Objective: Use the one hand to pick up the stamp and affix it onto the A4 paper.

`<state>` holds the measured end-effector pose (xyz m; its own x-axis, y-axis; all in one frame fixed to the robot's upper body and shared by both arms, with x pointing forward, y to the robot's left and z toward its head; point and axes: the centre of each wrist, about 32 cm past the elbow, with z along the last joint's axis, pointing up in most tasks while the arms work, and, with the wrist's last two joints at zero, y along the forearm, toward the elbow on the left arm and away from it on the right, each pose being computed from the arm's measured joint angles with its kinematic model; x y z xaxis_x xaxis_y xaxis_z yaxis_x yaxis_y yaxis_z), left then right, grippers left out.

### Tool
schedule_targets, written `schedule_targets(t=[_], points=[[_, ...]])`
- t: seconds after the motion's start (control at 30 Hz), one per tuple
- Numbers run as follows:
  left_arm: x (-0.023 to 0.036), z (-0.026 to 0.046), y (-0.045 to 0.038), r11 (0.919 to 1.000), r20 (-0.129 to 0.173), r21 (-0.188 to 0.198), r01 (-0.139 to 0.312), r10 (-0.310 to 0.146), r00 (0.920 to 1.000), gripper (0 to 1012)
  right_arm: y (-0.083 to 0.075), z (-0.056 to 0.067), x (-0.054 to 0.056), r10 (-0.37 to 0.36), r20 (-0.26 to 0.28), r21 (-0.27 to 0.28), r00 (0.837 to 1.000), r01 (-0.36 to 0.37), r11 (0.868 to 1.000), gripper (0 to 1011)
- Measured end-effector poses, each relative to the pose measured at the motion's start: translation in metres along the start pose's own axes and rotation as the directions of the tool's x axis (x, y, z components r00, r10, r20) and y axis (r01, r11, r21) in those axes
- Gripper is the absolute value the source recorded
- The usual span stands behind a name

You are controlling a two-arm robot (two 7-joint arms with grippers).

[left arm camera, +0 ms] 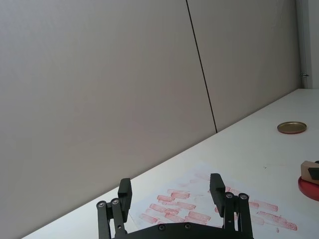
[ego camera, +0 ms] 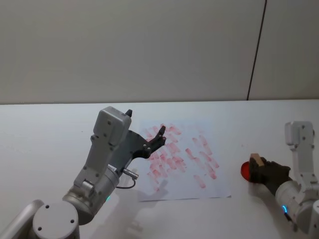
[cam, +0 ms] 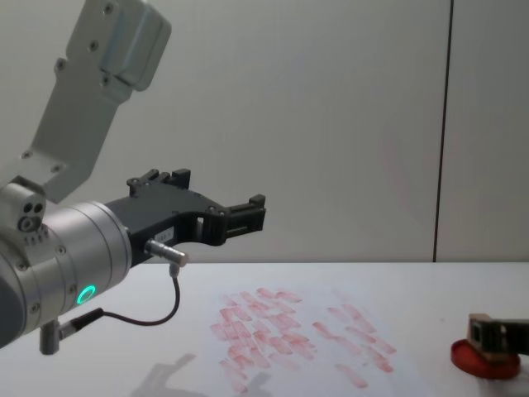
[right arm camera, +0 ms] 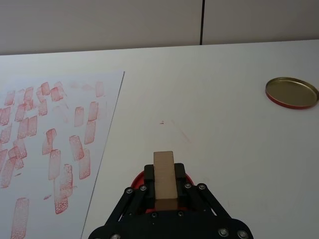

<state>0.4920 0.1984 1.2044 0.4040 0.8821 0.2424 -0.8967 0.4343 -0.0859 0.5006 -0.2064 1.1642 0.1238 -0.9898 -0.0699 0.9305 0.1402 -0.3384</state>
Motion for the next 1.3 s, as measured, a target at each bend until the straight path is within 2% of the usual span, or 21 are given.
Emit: schedule_targets(t=[0.83,1.07,1.3], points=[[0.0,0.0,0.0,1.0,0.0,0.0,0.0,0.0,1.0,993,0.002,-0.001,0.004,-0.021,-0.028,-0.03,0.999,0.02,0.999,220],[0.0,0.0,0.0,1.0,0.0,0.0,0.0,0.0,1.0,993,0.0,0.003,0.003,-0.011,-0.021,0.007,1.0,0.011,1.0,220],[0.0,0.0,0.0,1.0,0.0,0.0,0.0,0.0,1.0,993,-0.004,0.018,-0.002,0.021,0.005,0.093,1.0,-0.021,0.995,220]])
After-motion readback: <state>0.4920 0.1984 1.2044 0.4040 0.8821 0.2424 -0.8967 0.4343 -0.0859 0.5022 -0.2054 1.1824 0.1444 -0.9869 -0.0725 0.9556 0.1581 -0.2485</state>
